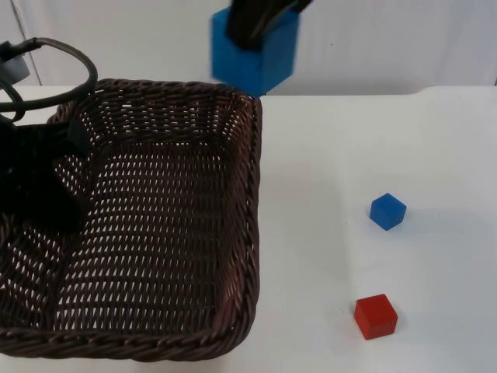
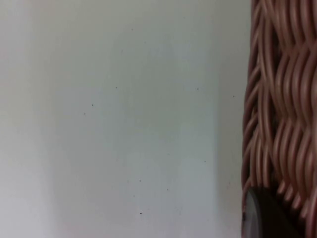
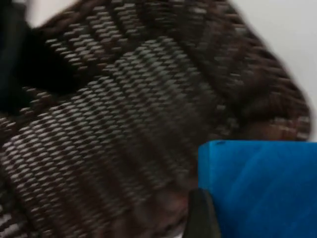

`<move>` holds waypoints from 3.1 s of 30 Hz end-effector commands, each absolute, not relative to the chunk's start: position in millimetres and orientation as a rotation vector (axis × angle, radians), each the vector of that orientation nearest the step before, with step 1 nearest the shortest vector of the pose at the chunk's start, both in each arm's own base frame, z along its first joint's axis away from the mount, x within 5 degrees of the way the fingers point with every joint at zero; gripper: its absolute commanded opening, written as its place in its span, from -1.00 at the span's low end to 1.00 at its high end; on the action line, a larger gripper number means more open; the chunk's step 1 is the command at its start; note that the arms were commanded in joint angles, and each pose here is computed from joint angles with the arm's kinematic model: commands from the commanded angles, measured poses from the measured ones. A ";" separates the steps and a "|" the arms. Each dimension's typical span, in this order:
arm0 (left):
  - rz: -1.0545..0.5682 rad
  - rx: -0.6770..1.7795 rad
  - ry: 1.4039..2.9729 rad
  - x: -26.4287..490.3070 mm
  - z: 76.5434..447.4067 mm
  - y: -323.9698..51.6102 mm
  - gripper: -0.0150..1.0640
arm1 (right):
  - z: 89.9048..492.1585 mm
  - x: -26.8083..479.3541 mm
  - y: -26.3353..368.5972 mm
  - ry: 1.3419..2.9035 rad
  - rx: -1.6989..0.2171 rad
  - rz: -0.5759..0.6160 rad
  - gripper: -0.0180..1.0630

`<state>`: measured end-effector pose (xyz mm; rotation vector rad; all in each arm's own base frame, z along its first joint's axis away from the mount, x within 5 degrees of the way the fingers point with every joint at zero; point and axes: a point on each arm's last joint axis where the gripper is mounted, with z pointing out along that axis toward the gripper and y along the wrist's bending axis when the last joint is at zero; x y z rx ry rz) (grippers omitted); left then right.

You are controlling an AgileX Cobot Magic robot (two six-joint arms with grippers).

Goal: Pick up the basket with the left hand and place the largest block into the basket with the right hand.

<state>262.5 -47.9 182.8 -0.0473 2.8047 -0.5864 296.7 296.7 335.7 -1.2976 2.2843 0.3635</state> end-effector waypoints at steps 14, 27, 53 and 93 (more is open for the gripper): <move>-0.613 -0.074 2.793 261.3 186.3 -48.9 -0.98 | 345.2 286.6 320.6 2.130 -1.284 0.420 -0.97; -0.619 -0.073 2.797 260.8 186.3 -49.2 -0.98 | 298.5 306.5 345.4 2.168 -1.245 0.476 -0.97; -0.619 -0.073 2.797 260.8 186.3 -49.2 -0.98 | 246.8 314.0 358.9 2.289 -1.292 0.504 0.57; -0.624 -0.061 2.814 259.5 185.5 -49.6 -0.98 | 465.5 209.1 236.5 1.993 -1.214 0.486 0.59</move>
